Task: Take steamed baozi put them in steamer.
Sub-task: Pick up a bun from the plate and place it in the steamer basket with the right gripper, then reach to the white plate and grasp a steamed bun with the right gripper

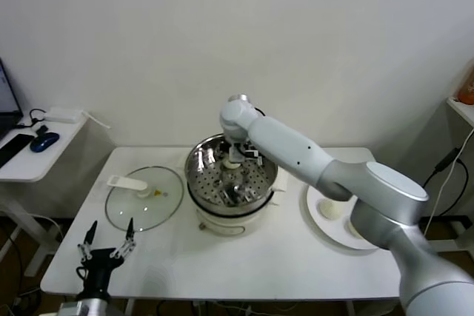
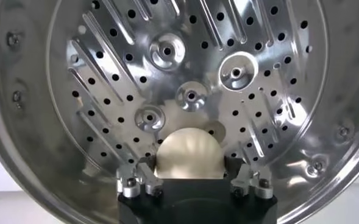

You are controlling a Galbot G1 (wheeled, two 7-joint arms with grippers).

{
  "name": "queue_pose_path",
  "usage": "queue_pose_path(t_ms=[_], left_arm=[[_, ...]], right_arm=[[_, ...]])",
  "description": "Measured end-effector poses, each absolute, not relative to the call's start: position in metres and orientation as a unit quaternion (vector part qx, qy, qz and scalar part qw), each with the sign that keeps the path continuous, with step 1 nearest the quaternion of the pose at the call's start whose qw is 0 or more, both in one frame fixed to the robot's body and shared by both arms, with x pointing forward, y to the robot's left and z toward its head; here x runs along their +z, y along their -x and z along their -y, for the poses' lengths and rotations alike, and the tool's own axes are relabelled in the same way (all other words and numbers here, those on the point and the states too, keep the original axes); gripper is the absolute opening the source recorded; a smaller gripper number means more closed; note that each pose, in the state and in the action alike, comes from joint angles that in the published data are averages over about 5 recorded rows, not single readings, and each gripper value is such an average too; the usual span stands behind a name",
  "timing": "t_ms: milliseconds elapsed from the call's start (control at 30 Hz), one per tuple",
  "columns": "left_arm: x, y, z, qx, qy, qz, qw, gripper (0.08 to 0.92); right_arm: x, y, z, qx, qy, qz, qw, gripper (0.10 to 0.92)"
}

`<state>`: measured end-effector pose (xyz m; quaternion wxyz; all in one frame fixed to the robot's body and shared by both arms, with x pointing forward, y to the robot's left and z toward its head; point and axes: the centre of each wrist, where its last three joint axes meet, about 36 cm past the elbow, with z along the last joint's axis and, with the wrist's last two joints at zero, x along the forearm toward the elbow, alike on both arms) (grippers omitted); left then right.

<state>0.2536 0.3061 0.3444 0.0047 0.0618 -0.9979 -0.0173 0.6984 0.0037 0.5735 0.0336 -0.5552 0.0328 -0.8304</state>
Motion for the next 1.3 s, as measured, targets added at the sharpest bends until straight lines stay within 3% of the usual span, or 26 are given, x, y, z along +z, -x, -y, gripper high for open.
queue_pose_path(t_ms=[300, 633, 933, 1300], left_arm=[[0.344, -0.252, -0.306, -0.017, -0.062, 0.998, 0.006, 0.823], [0.343, -0.247, -0.302, -0.013, -0.059, 0.998, 0.011, 0.823], [0.345, -0.247, -0.303, -0.014, -0.058, 0.998, 0.009, 0.823], [0.35, -0.247, -0.298, -0.013, -0.051, 0.999, 0.007, 0.823]], right_arm=[[0.588, -0.7, 0.001, -0.83, 0.555, -0.033, 0.039, 0.823], [0.65, -0.697, 0.038, -0.828, 0.558, -0.047, 0.033, 0.823], [0.696, -0.695, 0.143, -0.786, 0.584, -0.197, -0.057, 0.823], [0.669, -0.686, 0.306, -0.634, 0.585, -0.444, -0.242, 0.823]])
